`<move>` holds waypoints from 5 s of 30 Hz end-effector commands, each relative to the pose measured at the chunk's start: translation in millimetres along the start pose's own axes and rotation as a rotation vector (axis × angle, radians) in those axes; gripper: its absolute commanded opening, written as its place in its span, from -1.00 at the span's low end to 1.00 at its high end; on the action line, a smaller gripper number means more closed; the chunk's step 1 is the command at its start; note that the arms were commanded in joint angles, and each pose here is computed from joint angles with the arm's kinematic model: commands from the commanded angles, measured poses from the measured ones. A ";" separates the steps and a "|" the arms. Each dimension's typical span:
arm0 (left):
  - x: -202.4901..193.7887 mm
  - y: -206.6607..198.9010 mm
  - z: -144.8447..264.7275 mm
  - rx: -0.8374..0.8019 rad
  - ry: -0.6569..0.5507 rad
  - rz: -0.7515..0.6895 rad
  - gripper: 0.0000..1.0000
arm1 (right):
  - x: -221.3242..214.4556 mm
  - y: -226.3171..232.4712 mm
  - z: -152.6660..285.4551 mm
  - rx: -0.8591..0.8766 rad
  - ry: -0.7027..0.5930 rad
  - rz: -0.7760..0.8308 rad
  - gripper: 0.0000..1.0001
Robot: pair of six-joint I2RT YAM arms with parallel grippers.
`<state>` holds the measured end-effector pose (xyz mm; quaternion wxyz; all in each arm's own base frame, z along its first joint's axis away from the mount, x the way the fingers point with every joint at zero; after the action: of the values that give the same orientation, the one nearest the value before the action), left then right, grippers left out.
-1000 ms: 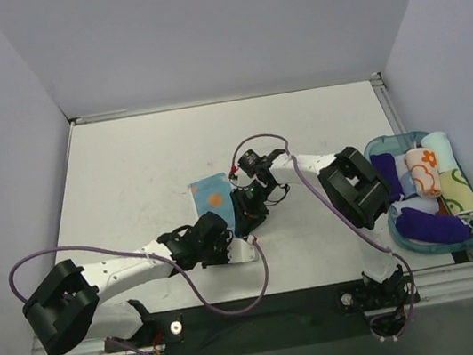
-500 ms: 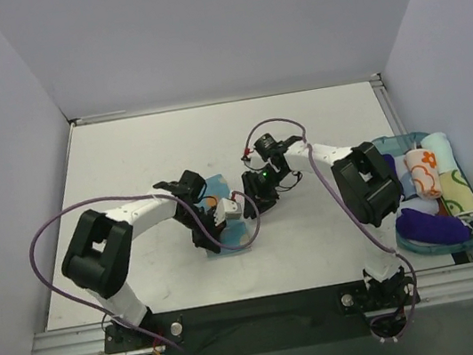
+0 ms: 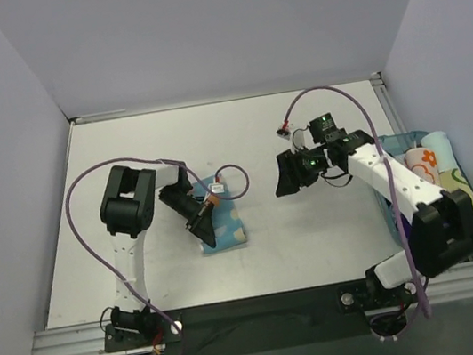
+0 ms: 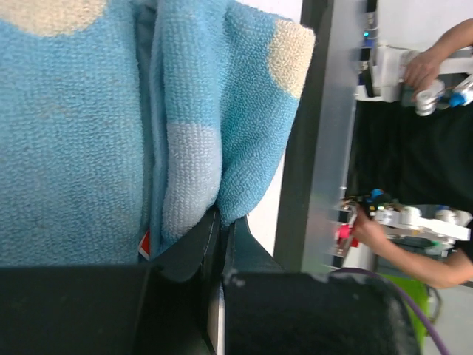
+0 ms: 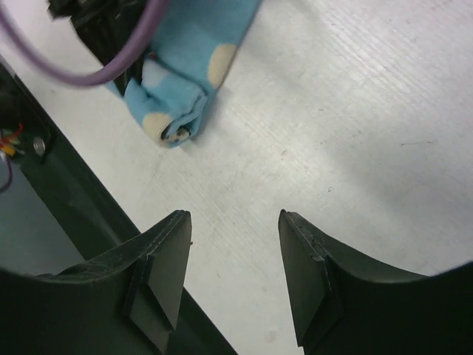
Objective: Roll the towels
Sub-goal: Roll the towel
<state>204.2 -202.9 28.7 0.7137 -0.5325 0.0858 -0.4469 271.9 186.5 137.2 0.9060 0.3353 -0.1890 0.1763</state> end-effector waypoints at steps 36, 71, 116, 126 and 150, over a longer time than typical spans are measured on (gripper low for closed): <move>-25.0 36.8 6.6 0.006 0.131 0.056 -0.98 | -88.7 101.2 -153.1 0.030 0.401 1.003 -0.44; -33.0 -36.1 151.8 0.683 -0.314 -0.362 0.06 | -119.1 78.0 -146.5 0.502 0.755 -0.078 -1.00; -30.5 -56.6 -62.9 0.376 0.283 -0.754 -0.78 | -7.3 32.3 -100.7 0.306 0.524 0.033 0.07; -3.1 -33.5 -36.5 0.144 0.136 -0.299 -0.78 | 9.9 13.0 -20.2 0.127 0.269 0.178 0.00; 12.7 42.7 -15.0 0.115 0.154 0.012 -0.67 | -61.1 87.0 -64.6 -0.198 0.223 1.051 0.19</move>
<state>202.4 -236.4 34.9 0.7355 -0.5115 0.1511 -0.4177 174.8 260.1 118.6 0.7670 0.1474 -0.2135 0.5869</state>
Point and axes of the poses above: each gripper's point midway between its finger pads, its own z axis back along the fingers, its own y axis along the line the jaws close on, x = y × z, the point moved 1 cm from there along z, back along the fingers, and after that the axes turned 6 degrees about -z, right-handed, at the moved point
